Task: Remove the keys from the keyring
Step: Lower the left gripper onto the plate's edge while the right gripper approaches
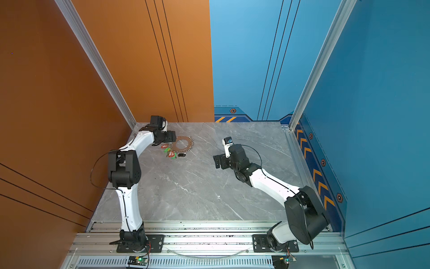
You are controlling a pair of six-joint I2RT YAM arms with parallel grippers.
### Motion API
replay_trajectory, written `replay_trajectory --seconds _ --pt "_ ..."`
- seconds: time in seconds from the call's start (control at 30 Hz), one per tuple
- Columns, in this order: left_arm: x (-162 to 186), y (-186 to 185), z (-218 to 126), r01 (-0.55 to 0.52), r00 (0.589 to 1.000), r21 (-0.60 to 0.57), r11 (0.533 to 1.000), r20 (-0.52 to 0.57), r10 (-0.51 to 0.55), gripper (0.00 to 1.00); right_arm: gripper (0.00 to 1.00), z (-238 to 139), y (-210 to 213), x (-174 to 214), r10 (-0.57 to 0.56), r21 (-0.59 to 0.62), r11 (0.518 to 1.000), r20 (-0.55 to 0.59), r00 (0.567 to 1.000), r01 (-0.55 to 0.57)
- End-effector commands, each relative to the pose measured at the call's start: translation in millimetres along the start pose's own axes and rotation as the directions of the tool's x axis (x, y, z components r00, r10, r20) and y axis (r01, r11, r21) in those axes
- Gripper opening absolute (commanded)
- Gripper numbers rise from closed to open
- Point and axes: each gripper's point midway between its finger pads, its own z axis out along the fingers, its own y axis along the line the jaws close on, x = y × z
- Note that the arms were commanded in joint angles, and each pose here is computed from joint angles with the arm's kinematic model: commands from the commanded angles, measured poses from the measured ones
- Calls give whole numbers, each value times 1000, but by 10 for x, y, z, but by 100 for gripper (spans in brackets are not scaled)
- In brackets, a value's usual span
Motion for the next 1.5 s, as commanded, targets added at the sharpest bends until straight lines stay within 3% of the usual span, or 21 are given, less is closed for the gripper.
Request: replay_trajectory --seconds 0.0,0.07,0.47,0.57,0.77,0.9,1.03,1.47 --pt "133 85 93 75 992 -48 996 -99 -80 85 98 89 98 -16 18 24 1000 -16 1000 -17" --pt "155 136 204 104 986 -77 992 -122 -112 79 97 147 182 4 11 18 1000 -27 1000 -11" --pt "286 136 448 112 972 -212 971 -179 -151 72 97 313 398 19 -26 -13 1000 -50 998 25" --pt "337 104 475 119 967 -207 971 -198 -161 66 97 303 396 -6 -29 -13 999 -46 999 29" --pt "472 121 518 145 955 -228 963 -223 -197 65 97 283 359 10 -34 -6 999 -53 998 34" --pt "521 117 500 146 951 -233 961 -235 -201 64 97 265 333 26 -33 -3 999 -59 998 33" --pt "699 114 488 149 936 -241 959 -278 -215 57 97 239 285 40 -13 6 1000 -53 998 13" --pt "1246 -35 184 115 883 -260 959 -415 -219 58 96 161 174 126 34 39 999 -43 999 -32"
